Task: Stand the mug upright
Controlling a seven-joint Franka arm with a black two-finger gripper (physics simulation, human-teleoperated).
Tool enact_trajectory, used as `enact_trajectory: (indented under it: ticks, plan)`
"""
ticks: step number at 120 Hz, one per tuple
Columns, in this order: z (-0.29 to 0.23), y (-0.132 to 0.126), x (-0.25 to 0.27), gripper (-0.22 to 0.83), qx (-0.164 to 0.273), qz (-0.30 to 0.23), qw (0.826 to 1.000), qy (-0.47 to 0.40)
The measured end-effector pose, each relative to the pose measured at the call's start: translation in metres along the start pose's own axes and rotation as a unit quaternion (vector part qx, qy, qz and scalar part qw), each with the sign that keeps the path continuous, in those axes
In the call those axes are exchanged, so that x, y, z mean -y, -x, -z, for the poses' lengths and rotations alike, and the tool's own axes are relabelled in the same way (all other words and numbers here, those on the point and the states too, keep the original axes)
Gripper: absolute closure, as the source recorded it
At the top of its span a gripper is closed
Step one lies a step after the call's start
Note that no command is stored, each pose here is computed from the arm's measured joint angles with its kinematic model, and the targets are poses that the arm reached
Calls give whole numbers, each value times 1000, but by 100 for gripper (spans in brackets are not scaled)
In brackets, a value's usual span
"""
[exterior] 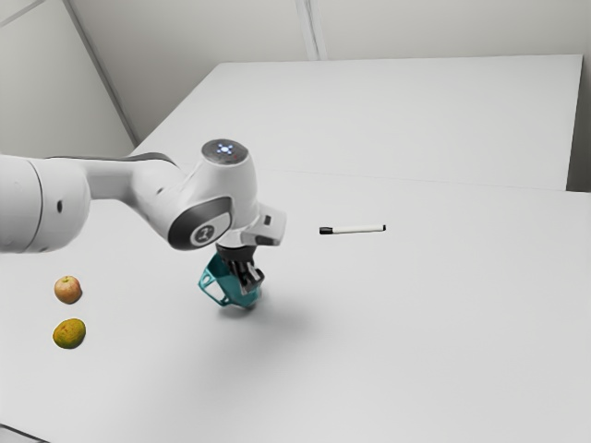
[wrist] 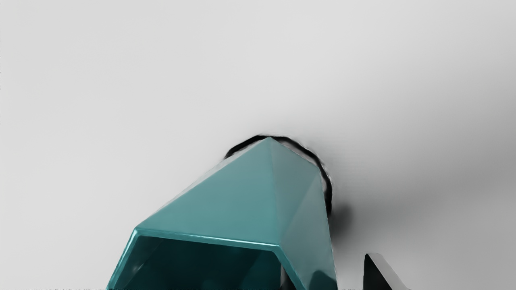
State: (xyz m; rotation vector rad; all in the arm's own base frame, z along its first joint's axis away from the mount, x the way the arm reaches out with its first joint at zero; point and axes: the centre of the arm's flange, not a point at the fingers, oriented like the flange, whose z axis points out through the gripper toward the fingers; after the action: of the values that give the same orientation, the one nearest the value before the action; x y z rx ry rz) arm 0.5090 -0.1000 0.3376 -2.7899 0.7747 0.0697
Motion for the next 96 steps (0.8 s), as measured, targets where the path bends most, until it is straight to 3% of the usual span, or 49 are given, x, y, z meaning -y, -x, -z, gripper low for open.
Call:
enact_trajectory:
  ticks: [28,61,84,96]
  plan:
    - [17,-1,0,27,-12,7,1000,2]
    - [58,-7,-8,17,-44,12,999,9]
    - [150,-30,32,9,-98,86,989,69]
    - [197,-27,60,6,-115,115,982,92]
